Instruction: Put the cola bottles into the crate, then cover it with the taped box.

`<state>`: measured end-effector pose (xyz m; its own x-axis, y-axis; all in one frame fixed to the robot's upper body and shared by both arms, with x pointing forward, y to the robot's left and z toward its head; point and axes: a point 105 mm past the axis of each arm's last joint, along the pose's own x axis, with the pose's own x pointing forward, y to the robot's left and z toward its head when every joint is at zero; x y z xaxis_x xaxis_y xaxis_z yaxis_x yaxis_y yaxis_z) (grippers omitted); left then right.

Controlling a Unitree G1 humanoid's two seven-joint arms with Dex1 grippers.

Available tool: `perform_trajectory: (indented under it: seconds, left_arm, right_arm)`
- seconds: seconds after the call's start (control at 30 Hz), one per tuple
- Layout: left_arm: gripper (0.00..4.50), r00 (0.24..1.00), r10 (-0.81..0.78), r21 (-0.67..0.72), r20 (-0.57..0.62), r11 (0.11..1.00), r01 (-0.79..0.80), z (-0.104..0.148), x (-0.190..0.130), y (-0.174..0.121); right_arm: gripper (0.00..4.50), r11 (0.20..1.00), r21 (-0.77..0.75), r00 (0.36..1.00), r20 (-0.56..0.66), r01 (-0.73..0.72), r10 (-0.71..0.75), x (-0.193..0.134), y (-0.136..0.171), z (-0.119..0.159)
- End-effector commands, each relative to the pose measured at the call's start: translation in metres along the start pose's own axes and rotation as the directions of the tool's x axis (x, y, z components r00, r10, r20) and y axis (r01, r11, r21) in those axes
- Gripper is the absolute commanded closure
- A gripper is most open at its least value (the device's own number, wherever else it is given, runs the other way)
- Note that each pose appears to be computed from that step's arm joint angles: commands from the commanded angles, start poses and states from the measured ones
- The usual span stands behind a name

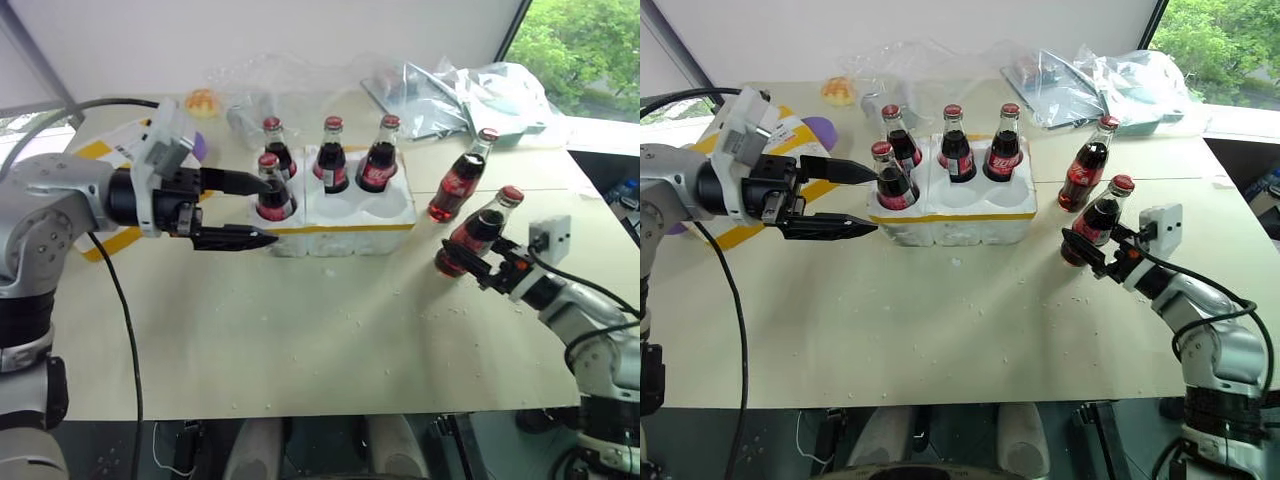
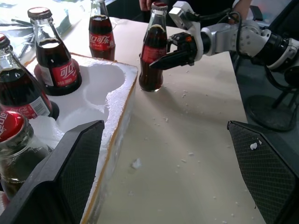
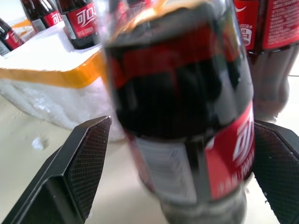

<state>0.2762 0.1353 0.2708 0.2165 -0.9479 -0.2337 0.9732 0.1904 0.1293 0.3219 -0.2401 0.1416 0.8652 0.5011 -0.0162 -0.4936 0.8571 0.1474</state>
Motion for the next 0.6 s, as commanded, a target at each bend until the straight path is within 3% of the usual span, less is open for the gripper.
perform_trajectory:
  seconds: [0.03,0.07,0.27,0.43,0.6]
  left_arm:
    - [0.00,1.000,0.008,0.039,0.008,0.999,-0.008,0.009,-0.002,-0.004]
    - [0.00,1.000,0.011,0.039,0.009,0.999,-0.011,0.009,-0.002,-0.004]
    - [0.00,1.000,0.031,0.029,0.006,0.999,-0.031,0.007,-0.004,-0.004]
    - [0.00,0.999,0.045,0.013,0.009,0.999,-0.045,0.004,-0.006,-0.008]
    - [0.00,0.998,0.066,0.004,0.016,0.998,-0.066,0.002,-0.007,-0.010]
  right_arm:
    - [1.36,1.000,-0.016,0.999,0.051,-0.013,0.014,0.005,0.000,0.011]
    - [1.62,1.000,-0.015,0.998,0.056,-0.022,0.023,0.006,0.001,0.012]
    - [1.61,0.997,-0.051,0.991,0.113,-0.064,0.069,0.004,0.007,0.038]
    - [1.61,0.972,-0.166,0.965,0.177,-0.166,0.195,0.006,0.028,0.091]
    - [1.61,0.910,-0.222,0.873,0.274,-0.351,0.403,0.023,0.074,0.150]
